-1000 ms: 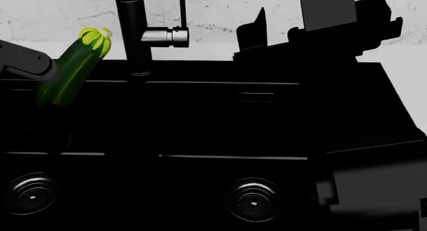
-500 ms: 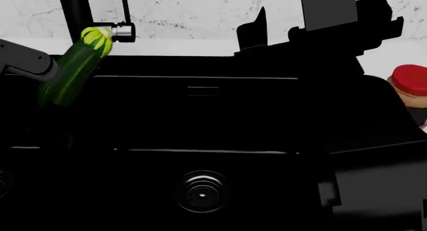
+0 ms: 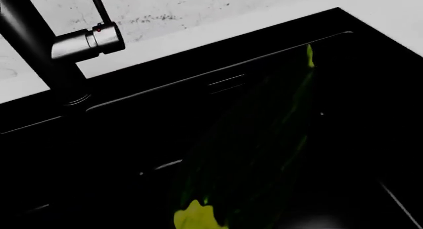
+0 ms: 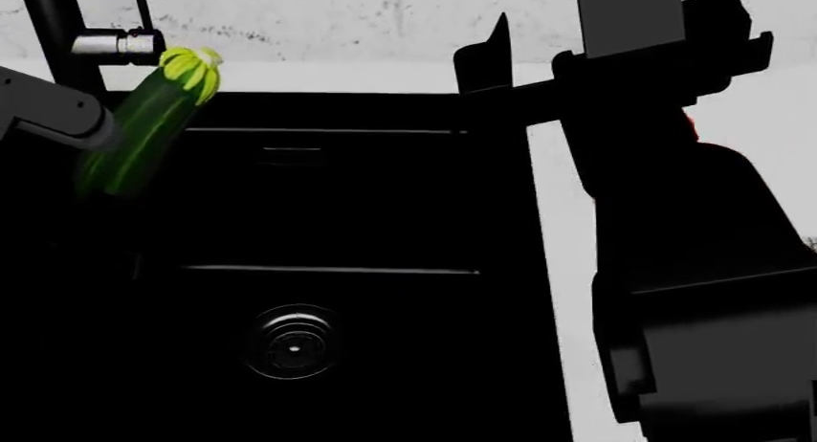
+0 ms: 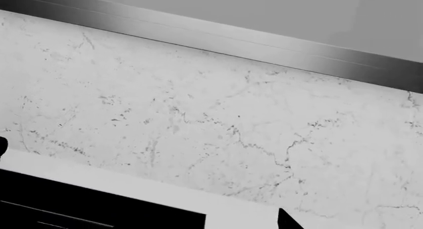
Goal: Pick the zucchini from the sink and place it on the plate located on the counter
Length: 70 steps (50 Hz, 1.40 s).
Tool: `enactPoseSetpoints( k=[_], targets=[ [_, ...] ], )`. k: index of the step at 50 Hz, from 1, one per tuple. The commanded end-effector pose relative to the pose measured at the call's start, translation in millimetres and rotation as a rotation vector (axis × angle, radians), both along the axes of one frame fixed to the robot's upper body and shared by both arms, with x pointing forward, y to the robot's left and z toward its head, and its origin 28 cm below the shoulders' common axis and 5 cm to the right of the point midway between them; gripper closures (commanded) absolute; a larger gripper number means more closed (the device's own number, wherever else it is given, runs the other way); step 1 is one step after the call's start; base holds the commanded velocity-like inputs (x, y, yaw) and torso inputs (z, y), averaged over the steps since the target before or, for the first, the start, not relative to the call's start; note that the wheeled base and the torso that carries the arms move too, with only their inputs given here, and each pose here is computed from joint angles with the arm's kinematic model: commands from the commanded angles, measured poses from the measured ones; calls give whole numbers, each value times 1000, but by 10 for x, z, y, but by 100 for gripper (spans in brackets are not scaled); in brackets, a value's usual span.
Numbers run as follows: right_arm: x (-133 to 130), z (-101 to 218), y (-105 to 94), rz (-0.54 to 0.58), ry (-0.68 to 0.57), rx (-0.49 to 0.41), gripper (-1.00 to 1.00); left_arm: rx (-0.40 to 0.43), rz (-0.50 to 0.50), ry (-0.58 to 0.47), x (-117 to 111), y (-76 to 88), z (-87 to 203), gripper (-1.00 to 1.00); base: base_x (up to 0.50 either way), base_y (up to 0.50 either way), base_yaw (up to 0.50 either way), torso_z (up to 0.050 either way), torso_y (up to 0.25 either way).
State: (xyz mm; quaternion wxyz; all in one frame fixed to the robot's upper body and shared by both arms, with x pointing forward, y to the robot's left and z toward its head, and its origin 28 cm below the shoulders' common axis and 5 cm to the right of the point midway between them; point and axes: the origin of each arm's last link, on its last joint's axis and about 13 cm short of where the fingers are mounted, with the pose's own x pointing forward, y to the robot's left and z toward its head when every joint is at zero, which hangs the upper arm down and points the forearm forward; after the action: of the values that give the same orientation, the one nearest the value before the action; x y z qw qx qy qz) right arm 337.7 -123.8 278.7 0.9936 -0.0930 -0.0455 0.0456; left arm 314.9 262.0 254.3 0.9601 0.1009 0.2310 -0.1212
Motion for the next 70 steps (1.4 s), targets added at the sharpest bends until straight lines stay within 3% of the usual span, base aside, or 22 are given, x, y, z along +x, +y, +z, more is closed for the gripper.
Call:
enactPoseSetpoints(
  k=[1, 20, 70],
  targets=[
    [-2, -3, 7, 1, -1, -3, -100, -23, -10, -31, 13, -17, 12, 100, -66, -344, 0, 0, 0],
    [-45, 26, 3, 6, -13, 3, -100, -19, -14, -41, -54, -33, 55, 100, -67, -338, 0, 0, 1],
    [-14, 12, -4, 5, -5, 6, -100, -2, -44, -36, 23, -82, 95, 100, -65, -338, 0, 0, 0]
  ],
)
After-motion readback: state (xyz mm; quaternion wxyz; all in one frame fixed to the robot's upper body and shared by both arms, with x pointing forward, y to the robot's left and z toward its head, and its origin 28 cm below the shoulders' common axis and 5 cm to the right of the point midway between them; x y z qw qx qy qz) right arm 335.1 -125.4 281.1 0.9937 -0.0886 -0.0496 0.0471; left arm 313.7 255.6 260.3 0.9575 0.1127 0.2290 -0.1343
